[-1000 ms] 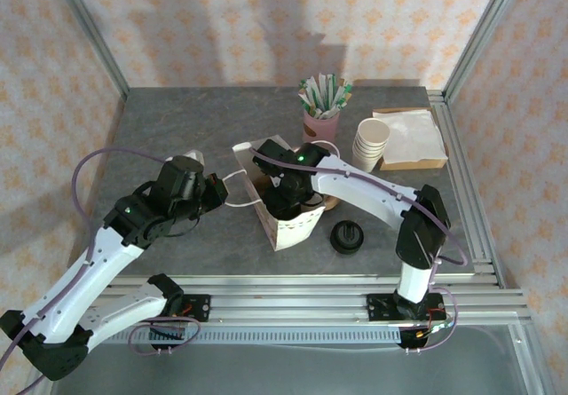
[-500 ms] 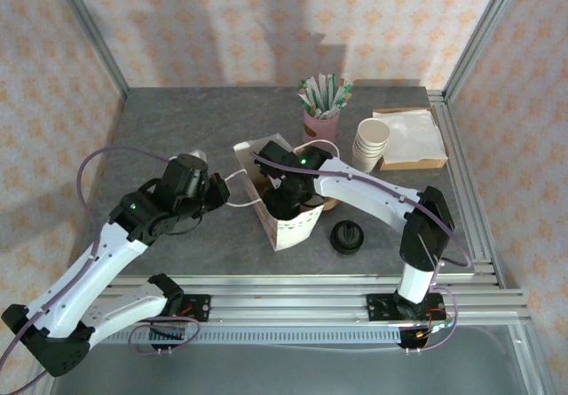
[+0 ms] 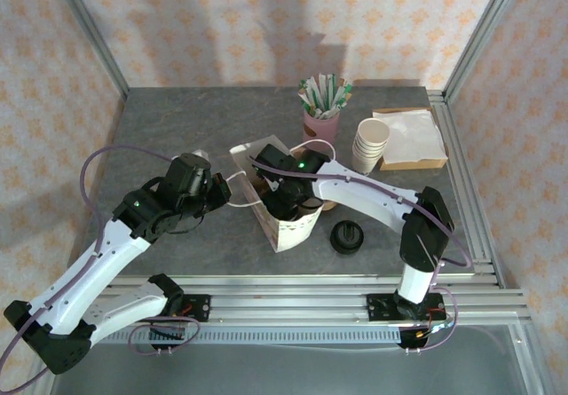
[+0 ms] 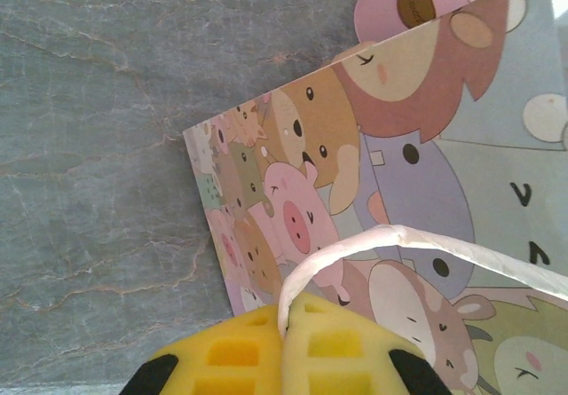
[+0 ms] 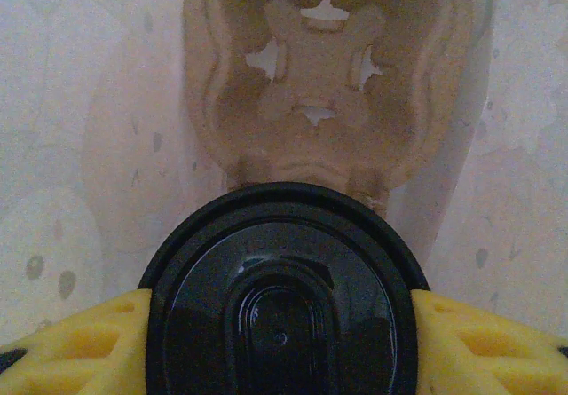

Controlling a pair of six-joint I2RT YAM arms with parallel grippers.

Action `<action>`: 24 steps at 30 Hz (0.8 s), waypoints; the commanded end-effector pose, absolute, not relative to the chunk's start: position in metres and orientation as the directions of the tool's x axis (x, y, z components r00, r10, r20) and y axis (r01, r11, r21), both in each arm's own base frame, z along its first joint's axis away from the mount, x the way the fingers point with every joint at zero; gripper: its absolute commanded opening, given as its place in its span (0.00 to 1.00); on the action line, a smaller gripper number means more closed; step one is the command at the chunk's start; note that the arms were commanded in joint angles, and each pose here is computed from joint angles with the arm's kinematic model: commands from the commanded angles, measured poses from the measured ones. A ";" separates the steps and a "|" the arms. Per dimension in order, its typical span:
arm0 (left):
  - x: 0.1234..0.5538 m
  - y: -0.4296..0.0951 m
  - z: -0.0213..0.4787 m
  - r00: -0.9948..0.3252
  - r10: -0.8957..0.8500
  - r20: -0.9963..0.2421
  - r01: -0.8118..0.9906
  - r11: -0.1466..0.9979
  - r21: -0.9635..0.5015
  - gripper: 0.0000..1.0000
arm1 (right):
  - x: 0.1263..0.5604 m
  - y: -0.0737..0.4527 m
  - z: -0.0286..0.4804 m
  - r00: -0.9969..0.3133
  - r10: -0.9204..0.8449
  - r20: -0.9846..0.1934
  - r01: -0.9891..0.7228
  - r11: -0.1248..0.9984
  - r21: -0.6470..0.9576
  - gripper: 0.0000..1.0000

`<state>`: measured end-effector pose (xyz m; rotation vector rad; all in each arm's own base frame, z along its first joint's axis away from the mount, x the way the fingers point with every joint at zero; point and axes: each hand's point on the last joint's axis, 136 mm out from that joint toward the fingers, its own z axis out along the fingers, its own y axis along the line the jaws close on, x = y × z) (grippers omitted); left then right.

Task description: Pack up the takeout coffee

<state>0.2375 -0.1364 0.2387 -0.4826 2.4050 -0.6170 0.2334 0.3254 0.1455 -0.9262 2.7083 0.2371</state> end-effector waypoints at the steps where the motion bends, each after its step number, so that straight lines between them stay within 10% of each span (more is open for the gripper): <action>1: 0.238 -0.135 0.240 -0.750 -0.458 -0.477 -0.184 0.837 -0.515 0.00 | 0.214 0.294 0.101 -0.746 -0.656 -0.116 -0.656 0.754 -0.045 0.56; 16: 0.240 -0.136 0.241 -0.749 -0.456 -0.481 -0.183 0.840 -0.511 0.00 | 0.204 0.284 0.077 -0.717 -0.698 -0.008 -0.695 0.714 -0.084 0.56; 24: 0.240 -0.135 0.247 -0.742 -0.458 -0.490 -0.176 0.838 -0.516 0.00 | 0.214 0.300 0.110 -0.729 -0.669 -0.143 -0.671 0.740 -0.037 0.56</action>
